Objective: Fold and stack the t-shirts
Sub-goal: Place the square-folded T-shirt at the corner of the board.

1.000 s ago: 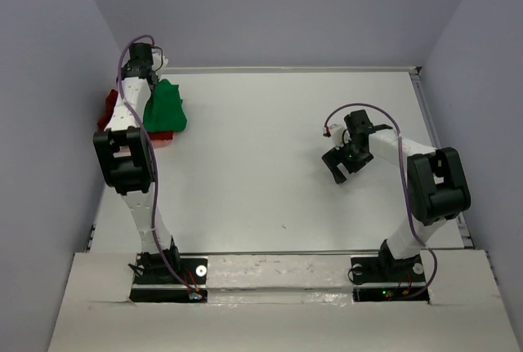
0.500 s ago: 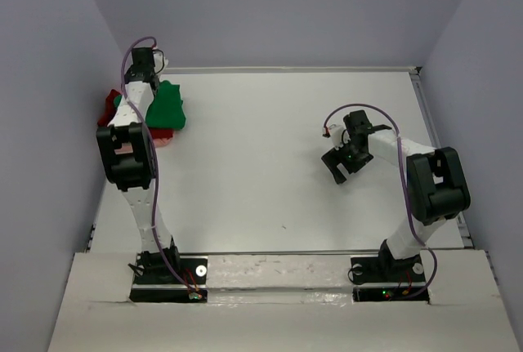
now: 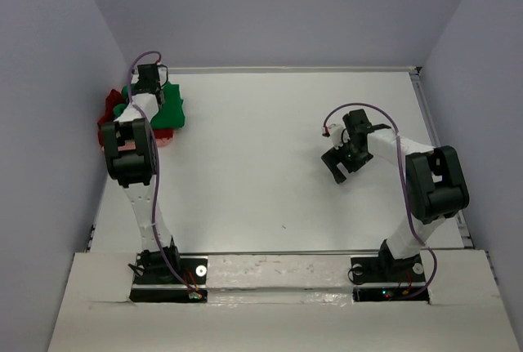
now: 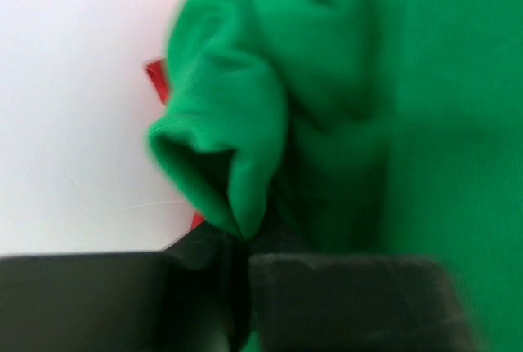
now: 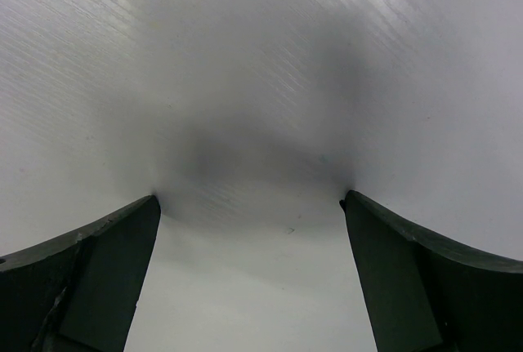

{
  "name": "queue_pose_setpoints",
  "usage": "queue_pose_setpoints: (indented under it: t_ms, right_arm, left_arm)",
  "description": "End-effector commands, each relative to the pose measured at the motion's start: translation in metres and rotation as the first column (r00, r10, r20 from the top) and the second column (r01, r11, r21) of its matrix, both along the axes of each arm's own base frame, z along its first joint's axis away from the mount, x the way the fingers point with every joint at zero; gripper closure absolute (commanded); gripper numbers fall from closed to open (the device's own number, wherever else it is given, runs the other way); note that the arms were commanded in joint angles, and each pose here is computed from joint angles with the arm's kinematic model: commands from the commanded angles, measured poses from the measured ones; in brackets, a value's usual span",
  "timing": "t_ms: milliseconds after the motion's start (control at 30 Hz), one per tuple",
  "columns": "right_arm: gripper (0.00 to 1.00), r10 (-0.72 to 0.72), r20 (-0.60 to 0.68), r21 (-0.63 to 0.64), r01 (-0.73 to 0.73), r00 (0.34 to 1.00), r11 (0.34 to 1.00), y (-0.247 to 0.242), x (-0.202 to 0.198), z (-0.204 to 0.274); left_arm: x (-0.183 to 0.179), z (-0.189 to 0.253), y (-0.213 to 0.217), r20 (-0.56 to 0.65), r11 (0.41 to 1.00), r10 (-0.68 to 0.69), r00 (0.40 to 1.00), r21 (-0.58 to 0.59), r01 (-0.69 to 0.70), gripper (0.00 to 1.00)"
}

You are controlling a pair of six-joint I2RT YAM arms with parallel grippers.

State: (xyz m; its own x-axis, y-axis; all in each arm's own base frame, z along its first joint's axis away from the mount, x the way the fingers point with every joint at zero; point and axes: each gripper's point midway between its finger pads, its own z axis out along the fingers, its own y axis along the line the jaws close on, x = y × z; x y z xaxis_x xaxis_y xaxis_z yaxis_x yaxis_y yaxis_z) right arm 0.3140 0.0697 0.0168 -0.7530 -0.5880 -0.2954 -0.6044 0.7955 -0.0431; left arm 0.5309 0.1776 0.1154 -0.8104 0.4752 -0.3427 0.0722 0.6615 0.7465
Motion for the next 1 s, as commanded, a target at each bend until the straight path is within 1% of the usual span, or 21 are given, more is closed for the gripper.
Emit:
queue_pose_setpoints:
  t_ms: [0,33,100,133,167,200,233,267,467,600,700,733,800,833,867,900,933,967]
  right_arm:
    - [0.0,-0.003,-0.047,-0.045,0.001,0.999,0.999,-0.008,-0.006,-0.023]
    - [0.0,-0.004,-0.05,-0.045,0.001,0.999,0.999,-0.008,-0.006,-0.023]
    - [0.0,-0.003,-0.054,-0.045,0.001,0.999,0.999,-0.008,-0.007,-0.024]
    - [0.0,-0.004,-0.052,-0.046,0.001,0.999,0.999,-0.008,-0.006,-0.024]
    - [0.0,-0.003,-0.053,-0.043,0.0,0.999,0.999,-0.007,-0.007,-0.024]
    - [0.0,-0.004,-0.052,-0.046,0.001,0.999,0.999,-0.008,-0.007,-0.023]
    - [0.0,-0.004,-0.05,-0.047,0.002,0.999,0.999,-0.008,-0.007,-0.023]
    - [0.0,-0.003,-0.049,-0.044,0.001,0.999,0.999,-0.008,-0.007,-0.022]
    - [0.0,0.001,-0.043,-0.035,-0.002,0.999,0.999,-0.007,-0.007,-0.019]
    - [0.0,0.004,-0.03,-0.026,-0.005,1.0,1.0,-0.005,-0.006,-0.015]
    - [0.0,0.006,-0.022,-0.019,-0.006,1.0,1.0,-0.004,-0.006,-0.012]
    - [0.0,0.005,-0.016,-0.019,-0.006,1.0,1.0,-0.004,-0.005,-0.01]
    - [0.0,0.005,-0.013,-0.018,-0.006,1.0,1.0,-0.004,-0.005,-0.009]
    - [0.0,0.006,-0.011,-0.019,-0.007,1.0,1.0,-0.004,-0.005,-0.009]
    - [0.0,0.005,-0.011,-0.023,-0.006,1.0,1.0,-0.005,-0.005,-0.009]
    - [0.0,0.005,-0.015,-0.026,-0.005,1.0,1.0,-0.006,-0.005,-0.01]
    - [0.0,0.007,-0.014,-0.03,-0.007,1.0,1.0,-0.006,-0.005,-0.011]
    - [0.0,0.006,-0.018,-0.033,-0.007,1.0,0.999,-0.007,-0.006,-0.012]
  left_arm:
    - [-0.003,0.025,0.02,0.096,0.993,0.037,0.995,0.109,-0.047,0.79]
    - [-0.007,0.025,0.026,0.112,0.989,0.055,0.992,0.132,-0.07,0.71]
    - [-0.011,0.035,0.031,0.129,0.979,0.072,0.989,0.178,-0.095,0.58]
    - [-0.011,0.039,0.034,0.139,0.976,0.075,0.987,0.194,-0.102,0.56]
    - [-0.009,0.048,0.037,0.175,0.97,0.08,0.981,0.215,-0.117,0.54]
    - [-0.01,0.057,0.041,0.195,0.962,0.086,0.977,0.238,-0.132,0.51]
    - [-0.012,0.07,0.046,0.216,0.944,0.093,0.972,0.291,-0.155,0.49]
    - [-0.013,0.077,0.049,0.225,0.936,0.098,0.969,0.31,-0.166,0.48]
    - [-0.021,0.145,0.058,0.365,0.887,0.118,0.923,0.379,-0.264,0.43]
    - [-0.034,0.187,0.06,0.404,0.843,0.109,0.908,0.446,-0.3,0.43]
    - [-0.044,0.199,0.062,0.43,0.818,0.112,0.896,0.472,-0.329,0.43]
    - [-0.048,0.202,0.059,0.433,0.818,0.111,0.895,0.471,-0.329,0.43]
    - [-0.051,0.202,0.054,0.431,0.837,0.101,0.897,0.45,-0.311,0.42]
    - [-0.05,0.208,0.047,0.482,0.874,0.082,0.872,0.386,-0.296,0.41]
    - [-0.05,0.196,0.041,0.426,0.903,0.078,0.901,0.352,-0.244,0.4]
    - [-0.05,0.198,0.036,0.439,0.928,0.078,0.895,0.295,-0.225,0.39]
    - [-0.035,0.204,0.024,0.454,0.966,0.022,0.891,0.22,-0.136,0.39]
    - [-0.037,0.18,0.015,0.416,0.99,0.06,0.907,0.088,-0.106,0.39]
